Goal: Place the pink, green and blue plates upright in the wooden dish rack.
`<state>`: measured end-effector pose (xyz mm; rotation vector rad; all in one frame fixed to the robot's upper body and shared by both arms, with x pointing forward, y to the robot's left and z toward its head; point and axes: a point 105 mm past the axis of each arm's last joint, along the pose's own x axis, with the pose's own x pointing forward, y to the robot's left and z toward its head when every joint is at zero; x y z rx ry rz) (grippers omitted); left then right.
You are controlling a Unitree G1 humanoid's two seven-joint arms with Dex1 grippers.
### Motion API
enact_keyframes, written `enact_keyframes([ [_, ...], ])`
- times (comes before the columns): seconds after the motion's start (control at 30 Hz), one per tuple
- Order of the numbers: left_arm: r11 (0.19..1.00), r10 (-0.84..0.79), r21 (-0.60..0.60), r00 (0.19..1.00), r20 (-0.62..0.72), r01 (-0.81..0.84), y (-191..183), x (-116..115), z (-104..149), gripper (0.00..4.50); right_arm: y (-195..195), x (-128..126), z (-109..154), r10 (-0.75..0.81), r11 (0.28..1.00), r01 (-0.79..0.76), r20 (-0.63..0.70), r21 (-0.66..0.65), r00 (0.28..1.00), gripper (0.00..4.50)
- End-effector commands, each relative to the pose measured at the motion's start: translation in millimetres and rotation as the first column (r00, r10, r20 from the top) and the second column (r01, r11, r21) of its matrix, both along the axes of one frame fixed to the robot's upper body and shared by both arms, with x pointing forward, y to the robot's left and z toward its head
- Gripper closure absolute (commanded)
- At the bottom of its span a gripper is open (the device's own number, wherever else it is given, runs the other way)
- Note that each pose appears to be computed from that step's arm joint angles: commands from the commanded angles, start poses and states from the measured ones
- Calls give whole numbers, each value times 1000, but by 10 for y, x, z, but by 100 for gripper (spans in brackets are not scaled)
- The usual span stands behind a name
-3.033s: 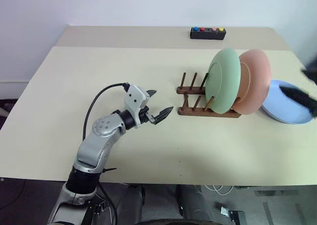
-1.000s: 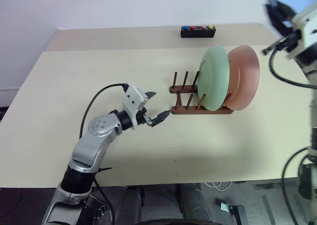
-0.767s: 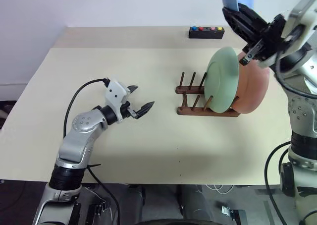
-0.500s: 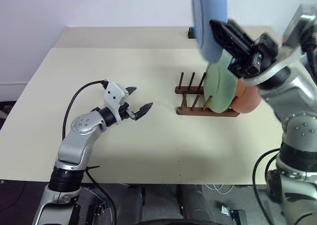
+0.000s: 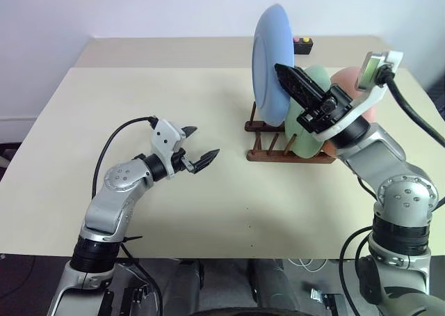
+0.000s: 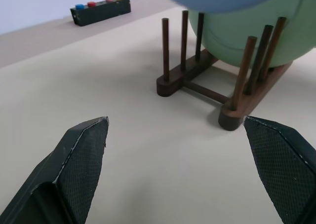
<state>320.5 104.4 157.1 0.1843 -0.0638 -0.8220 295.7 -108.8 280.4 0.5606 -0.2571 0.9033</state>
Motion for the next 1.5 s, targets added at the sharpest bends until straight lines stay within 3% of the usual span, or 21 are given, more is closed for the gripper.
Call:
enact_keyframes([
  [0.03, 1000, -22, -5, 999, 38, 22, -38, -43, 105, 0, 20, -91, 102, 5, 1000, -6, 46, 16, 999, 447],
  [0.47, 1000, -26, 1, 999, 36, 26, -39, -51, 104, 0, -42, -49, 16, -7, 998, 7, -13, 57, 1000, 447],
  [0.5, 1000, -26, 1, 999, 36, 25, -40, -49, 104, 0, -43, -48, 13, -7, 998, 7, -15, 56, 1000, 384],
  [0.57, 1000, -25, 1, 999, 36, 25, -39, -51, 105, 0, -43, -49, 9, -3, 998, 4, -19, 60, 1000, 315],
  [0.77, 1000, -24, 1, 999, 36, 24, -37, -50, 106, 0, -59, -29, 11, -22, 998, 23, -18, 50, 1000, 17],
  [1.07, 1000, -26, -1, 999, 36, 26, -49, -51, 104, 0, -87, 12, 107, -65, 998, 66, 42, 0, 997, 8],
  [1.5, 1000, -28, 2, 999, 33, 28, -67, -49, 86, 0, -235, 35, 125, -142, 969, 168, 149, -183, 979, 8],
])
